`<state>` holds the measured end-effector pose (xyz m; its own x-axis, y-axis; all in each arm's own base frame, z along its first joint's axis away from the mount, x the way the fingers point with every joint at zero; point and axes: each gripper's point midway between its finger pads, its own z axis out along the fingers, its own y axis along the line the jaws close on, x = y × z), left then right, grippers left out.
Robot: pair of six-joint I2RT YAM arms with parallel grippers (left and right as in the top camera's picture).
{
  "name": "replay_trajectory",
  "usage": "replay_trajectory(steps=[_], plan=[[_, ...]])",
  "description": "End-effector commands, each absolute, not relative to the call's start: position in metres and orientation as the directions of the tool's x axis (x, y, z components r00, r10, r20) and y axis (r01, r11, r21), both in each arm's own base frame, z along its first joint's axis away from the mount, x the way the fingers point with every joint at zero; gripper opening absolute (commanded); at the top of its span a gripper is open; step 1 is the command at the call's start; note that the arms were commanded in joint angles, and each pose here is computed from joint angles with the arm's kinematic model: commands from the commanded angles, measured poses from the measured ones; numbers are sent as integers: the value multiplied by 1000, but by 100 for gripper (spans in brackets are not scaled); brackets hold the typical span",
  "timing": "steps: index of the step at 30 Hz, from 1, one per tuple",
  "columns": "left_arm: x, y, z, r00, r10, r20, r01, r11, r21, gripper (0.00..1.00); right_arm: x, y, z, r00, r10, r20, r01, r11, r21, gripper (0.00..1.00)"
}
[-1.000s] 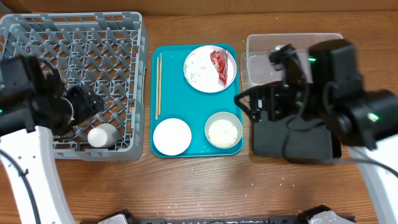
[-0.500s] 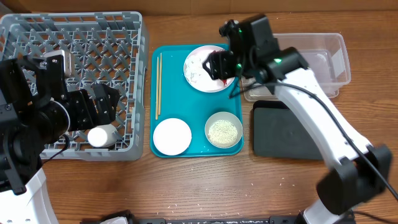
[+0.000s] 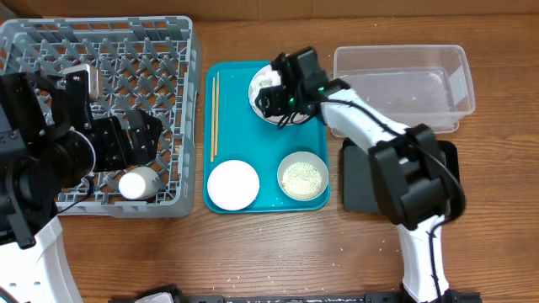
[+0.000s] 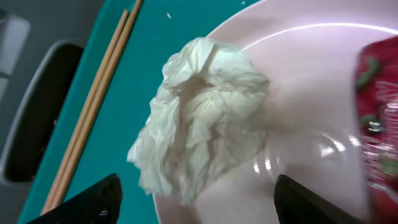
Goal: Sort waste into correct bins and load items into the dishwasher
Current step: 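Pick the crumpled tissue off the plate and drop it in the clear bin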
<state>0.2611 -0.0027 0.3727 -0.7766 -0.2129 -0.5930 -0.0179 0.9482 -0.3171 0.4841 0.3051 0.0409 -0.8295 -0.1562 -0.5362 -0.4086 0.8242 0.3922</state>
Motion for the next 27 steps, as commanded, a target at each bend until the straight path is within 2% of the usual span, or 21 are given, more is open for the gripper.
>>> replay_trajectory(steps=[1,3,4,5,6,8,14,15,19,23,27], plan=[[263,-6,376,-773,-189,-606,15,949,-316,100,485,321,29,-811,-172,-559,-424,831,360,73],[263,-6,376,-773,-189,-605,15,949,-316,100,491,317,22,-802,-169,-573,-404,860,313,62],[263,-6,376,-773,-189,-605,15,949,-316,100,494,313,21,-798,-166,-580,-391,874,289,52],[264,-6,376,-774,-190,-605,15,949,-316,100,497,308,22,-794,-163,-585,-378,887,266,30],[264,-6,376,-774,-190,-605,15,949,-316,100,496,309,27,-795,-163,-584,-379,885,270,20],[264,-6,376,-774,-190,-605,15,949,-316,100,495,307,38,-798,-161,-581,-378,884,275,11],[264,-6,376,-774,-190,-605,15,949,-316,100,482,308,118,-771,-141,-621,-428,836,343,9],[264,-6,376,-773,-189,-605,15,949,-316,100,477,311,131,-766,-140,-628,-446,819,362,6],[264,-6,376,-774,-190,-605,15,949,-316,100,465,314,160,-756,-141,-639,-474,791,386,5],[264,-6,376,-774,-190,-605,15,949,-316,100,456,302,176,-764,-139,-630,-459,803,380,4],[264,-6,376,-774,-190,-605,15,949,-316,100,467,263,199,-748,-85,-659,-383,865,323,4]])
